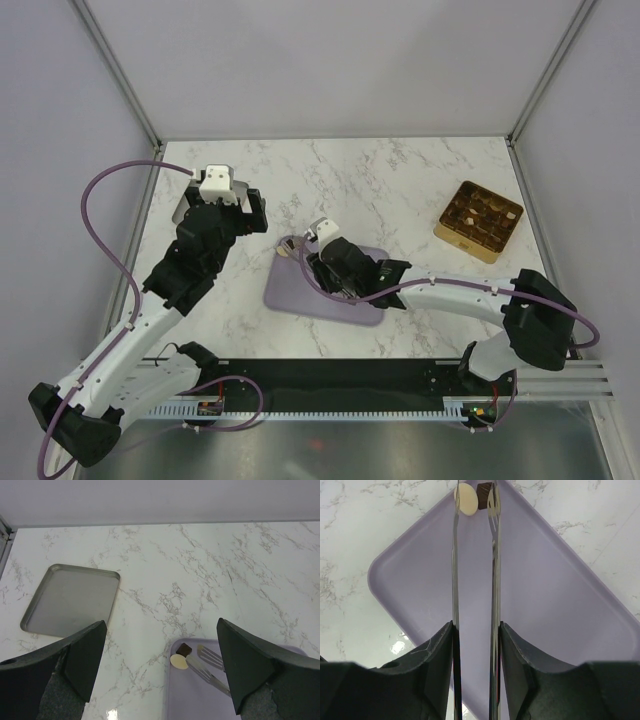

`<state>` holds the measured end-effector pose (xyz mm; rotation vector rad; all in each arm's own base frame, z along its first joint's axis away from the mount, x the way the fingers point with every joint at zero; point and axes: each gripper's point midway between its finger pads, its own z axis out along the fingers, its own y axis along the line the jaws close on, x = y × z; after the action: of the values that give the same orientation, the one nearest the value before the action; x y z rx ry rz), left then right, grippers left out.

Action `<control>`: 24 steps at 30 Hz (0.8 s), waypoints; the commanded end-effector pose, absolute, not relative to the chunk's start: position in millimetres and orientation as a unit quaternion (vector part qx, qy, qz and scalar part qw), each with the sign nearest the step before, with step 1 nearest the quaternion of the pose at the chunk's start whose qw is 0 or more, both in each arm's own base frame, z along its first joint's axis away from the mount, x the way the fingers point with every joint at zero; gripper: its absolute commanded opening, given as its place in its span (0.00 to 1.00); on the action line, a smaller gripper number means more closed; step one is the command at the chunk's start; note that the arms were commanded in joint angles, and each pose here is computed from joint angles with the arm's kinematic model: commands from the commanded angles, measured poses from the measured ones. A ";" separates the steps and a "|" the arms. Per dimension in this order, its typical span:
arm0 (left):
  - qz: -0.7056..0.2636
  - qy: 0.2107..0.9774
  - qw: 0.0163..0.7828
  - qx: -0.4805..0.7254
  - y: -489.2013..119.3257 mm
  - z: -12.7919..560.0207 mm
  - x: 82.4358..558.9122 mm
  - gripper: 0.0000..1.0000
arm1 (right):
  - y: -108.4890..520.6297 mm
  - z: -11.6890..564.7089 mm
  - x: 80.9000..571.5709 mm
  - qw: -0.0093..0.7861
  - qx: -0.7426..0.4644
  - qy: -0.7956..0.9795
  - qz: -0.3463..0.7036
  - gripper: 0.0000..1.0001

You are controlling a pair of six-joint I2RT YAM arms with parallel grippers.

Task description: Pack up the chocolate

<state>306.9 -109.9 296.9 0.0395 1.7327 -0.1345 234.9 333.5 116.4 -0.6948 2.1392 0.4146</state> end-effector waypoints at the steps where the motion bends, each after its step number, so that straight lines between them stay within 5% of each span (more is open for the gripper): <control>1: -0.047 0.748 0.662 0.015 -103.6 313.6 308.0 1.00 | 355.6 129.5 235.5 0.433 -0.284 0.834 0.193 0.48; 24: -0.047 0.746 0.664 0.013 -102.9 315.7 307.3 1.00 | 368.9 103.5 234.9 0.419 -0.304 0.839 0.170 0.49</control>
<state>306.9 -109.8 297.1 0.0391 1.7323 -0.1344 225.4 346.9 76.6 -0.7992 2.1826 0.3587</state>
